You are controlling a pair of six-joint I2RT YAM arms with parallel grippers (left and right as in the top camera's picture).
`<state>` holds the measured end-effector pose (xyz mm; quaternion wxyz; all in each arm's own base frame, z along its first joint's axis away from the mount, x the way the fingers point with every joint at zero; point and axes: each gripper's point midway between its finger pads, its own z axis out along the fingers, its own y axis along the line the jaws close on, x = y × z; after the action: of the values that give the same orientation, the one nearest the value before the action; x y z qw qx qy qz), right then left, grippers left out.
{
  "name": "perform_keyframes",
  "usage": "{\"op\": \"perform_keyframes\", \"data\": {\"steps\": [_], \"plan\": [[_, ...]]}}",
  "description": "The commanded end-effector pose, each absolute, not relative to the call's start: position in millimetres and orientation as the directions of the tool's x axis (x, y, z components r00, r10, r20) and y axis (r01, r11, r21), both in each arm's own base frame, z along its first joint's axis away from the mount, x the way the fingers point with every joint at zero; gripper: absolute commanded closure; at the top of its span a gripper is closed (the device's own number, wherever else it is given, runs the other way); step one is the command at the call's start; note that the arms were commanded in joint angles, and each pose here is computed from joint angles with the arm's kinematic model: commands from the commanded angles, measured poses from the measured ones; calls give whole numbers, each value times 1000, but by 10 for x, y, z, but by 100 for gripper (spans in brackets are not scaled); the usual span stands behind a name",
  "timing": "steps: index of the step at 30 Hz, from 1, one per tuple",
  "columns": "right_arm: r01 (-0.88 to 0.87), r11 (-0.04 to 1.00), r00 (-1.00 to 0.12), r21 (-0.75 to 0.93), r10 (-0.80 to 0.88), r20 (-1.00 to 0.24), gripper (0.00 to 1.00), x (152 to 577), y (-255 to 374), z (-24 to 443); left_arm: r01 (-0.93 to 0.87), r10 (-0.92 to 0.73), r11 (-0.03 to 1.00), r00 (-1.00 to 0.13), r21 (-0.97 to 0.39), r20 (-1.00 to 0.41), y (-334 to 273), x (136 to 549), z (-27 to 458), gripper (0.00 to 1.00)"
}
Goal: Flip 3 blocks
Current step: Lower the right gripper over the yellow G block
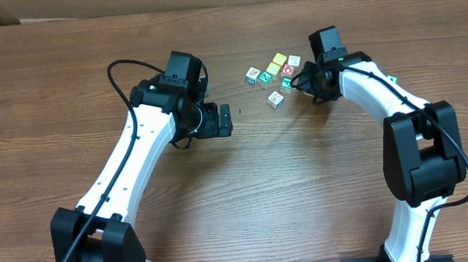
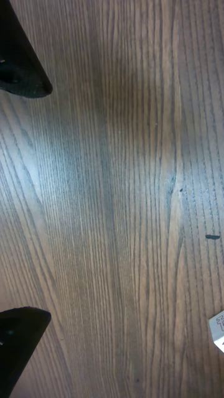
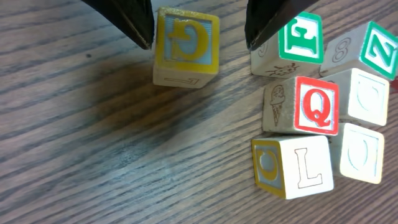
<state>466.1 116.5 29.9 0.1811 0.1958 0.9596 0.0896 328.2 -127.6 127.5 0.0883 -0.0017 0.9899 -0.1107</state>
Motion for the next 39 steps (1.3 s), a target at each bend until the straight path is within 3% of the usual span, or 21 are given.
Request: {"op": "perform_keyframes", "data": {"steps": [1,17,29,31,39], "plan": [[365,911,-841,190,411,-352,51,4733,1058,275,4,-32,978,-985,-210,-168,-1273,3279,1238,0],[348,920,-847,179,390,-361,51,4737,1153,208,4,-32,978,-985,-210,-168,-1273,3279,1238,0],[318,937,-852,145,349,-390,59,4767,1108,221,4,-32,978,-985,-210,-167,-1273,3278,1236,0],[296,946,-860,135,325,-393,66,4767,1108,221,4,-32,978,-985,-210,-168,-1273,3279,1238,0],[297,946,-867,129,324,-380,67,4748,1107,249,4,-32,978,-985,-210,-168,-1273,3279,1238,0]]}}
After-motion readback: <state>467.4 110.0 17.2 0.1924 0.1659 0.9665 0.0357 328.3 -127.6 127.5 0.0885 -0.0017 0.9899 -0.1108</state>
